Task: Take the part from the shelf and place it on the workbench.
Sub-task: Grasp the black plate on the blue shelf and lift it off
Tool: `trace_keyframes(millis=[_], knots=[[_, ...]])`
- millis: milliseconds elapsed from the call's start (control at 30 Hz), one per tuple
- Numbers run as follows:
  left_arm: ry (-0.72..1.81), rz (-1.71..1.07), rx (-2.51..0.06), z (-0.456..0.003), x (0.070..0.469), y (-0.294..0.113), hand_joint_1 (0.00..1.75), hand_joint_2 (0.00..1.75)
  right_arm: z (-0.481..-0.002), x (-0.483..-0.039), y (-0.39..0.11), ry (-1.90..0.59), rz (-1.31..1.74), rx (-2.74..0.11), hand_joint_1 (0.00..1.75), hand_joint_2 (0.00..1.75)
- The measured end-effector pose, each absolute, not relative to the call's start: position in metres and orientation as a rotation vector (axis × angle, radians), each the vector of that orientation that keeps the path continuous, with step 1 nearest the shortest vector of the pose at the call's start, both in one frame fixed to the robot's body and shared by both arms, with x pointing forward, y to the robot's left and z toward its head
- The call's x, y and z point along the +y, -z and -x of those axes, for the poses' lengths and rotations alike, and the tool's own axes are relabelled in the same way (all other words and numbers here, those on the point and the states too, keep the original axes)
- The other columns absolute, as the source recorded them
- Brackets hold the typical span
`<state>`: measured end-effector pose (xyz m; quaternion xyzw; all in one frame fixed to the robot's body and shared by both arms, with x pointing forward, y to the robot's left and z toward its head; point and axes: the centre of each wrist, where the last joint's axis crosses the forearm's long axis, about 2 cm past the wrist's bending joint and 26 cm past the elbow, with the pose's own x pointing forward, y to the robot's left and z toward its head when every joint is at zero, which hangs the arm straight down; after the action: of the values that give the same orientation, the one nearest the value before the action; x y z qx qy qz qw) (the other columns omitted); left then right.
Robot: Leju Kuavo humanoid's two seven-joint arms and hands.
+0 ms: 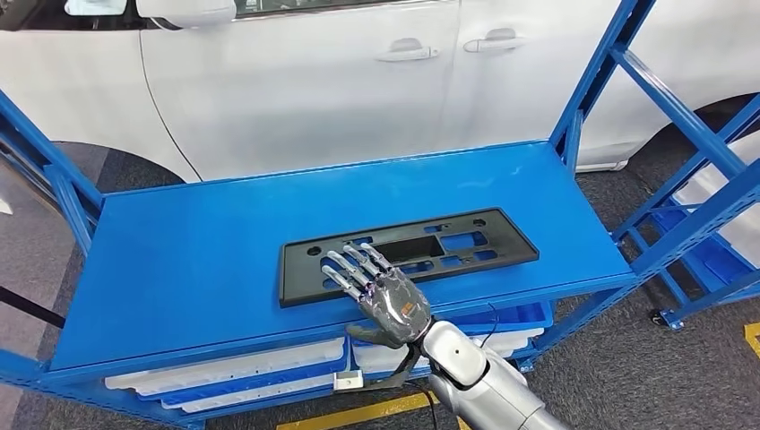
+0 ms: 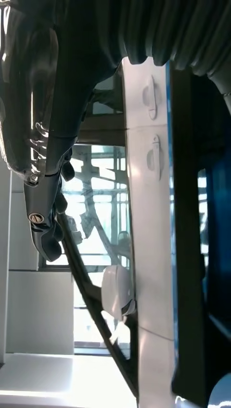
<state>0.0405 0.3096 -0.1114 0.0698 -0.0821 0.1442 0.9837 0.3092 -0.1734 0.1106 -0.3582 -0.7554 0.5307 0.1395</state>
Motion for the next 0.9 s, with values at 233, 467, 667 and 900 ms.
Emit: trace_keyframes(millis=[233,467,667,900], knots=[[-0.283,-0.144,-0.176,-0.041,0.309,0.111,0.0,0.0,-0.319,-0.177,-0.098,-1.593,1.092,-2.091,0.0,1.75],[-0.278,-0.149,-0.175,-0.04,0.31,0.111,0.0,0.0,-0.326,-0.175,-0.094,-1.586,1.075,-2.064,0.0,1.75],[-0.269,-0.144,-0.186,-0.042,0.309,0.111,0.0,0.0,-0.344,-0.174,-0.098,-1.569,1.201,-1.965,0.0,1.75],[-0.256,-0.144,-0.189,-0.043,0.311,0.111,0.0,0.0,-0.372,-0.189,-0.101,-1.534,1.423,-1.722,0.0,1.75]])
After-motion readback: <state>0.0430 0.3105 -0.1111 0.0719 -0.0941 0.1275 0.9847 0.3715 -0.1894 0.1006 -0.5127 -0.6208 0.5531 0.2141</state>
